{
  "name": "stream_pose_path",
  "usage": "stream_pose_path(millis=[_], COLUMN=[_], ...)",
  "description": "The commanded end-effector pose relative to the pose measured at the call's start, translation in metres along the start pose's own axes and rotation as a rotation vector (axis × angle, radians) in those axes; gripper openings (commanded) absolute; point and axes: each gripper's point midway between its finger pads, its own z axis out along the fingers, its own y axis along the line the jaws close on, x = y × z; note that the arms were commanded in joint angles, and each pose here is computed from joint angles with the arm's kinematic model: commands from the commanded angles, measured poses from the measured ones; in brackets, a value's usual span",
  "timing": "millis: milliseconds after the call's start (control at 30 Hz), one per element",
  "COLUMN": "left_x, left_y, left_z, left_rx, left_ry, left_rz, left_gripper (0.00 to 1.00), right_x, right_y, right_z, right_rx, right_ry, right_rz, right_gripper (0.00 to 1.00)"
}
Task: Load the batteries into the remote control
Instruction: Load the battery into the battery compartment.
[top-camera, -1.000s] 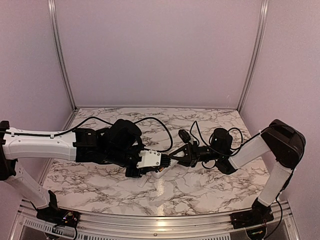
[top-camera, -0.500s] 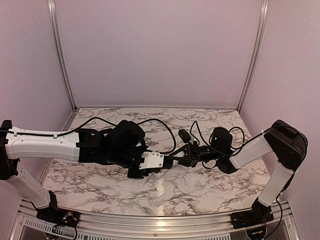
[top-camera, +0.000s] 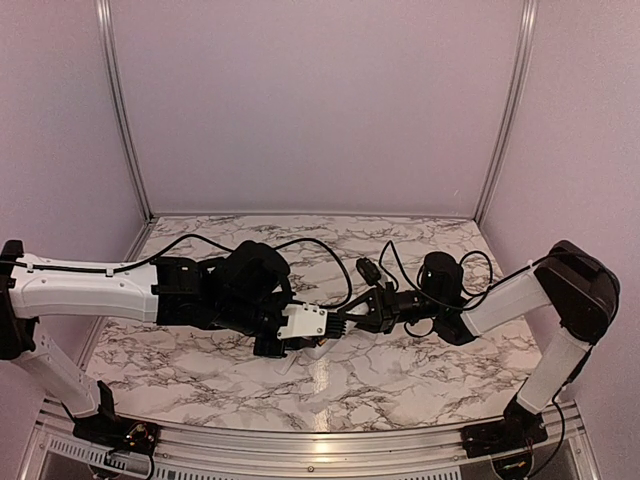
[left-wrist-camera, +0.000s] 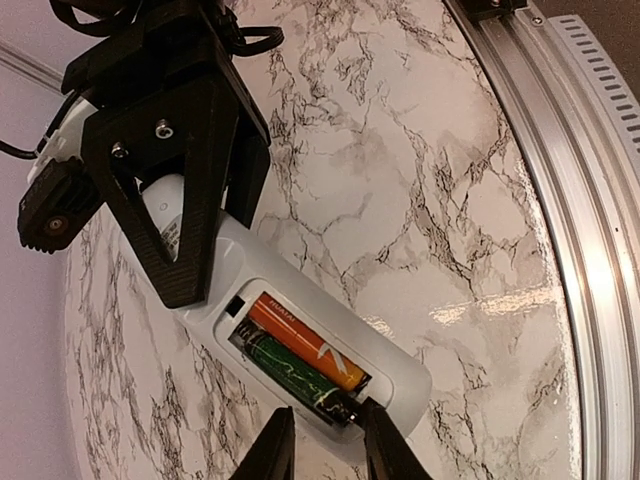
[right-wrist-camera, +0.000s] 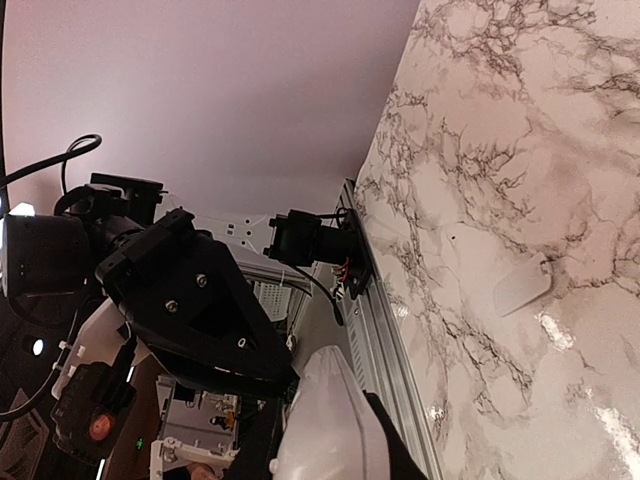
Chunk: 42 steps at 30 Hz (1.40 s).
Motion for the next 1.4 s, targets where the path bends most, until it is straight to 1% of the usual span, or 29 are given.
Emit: stream_pose_path(millis=[0, 133, 267, 933, 1367], left_x=[-0.001, -0.008, -0.009, -0.005, 0.008], left_y=[-0.002, -0.005, -0.011, -0.011, -0.016], left_z=[-0.013, -0.018, -0.017, -0.002, 0.009], left_rx=[-0.003, 0.002, 0.018, 0.019, 0.039], left_ry=[-0.004, -0.038, -0.042, 0.005, 0.063], left_rz=[0.021, 0.047, 0.064, 0.076, 0.053], left_gripper=[0.26, 0.23, 0.20, 0.14, 0.09], right_x=[-0.007, -0.007, -0.008, -0.004, -0.002], right_y=[0.019, 0.016, 0.017, 0.020, 0.029], right_z=[0.004, 0.005, 0.005, 0.008, 0.008], right_rx=[-0.031, -0.026, -0.028, -0.052, -0.074], right_ry=[-0.003, -0.001, -0.001, 0.011, 0.016], right_rz=[-0.069, -0.064, -0.065, -0.062, -0.083], right_gripper=[0.00, 0.00, 0.00, 0.00, 0.00])
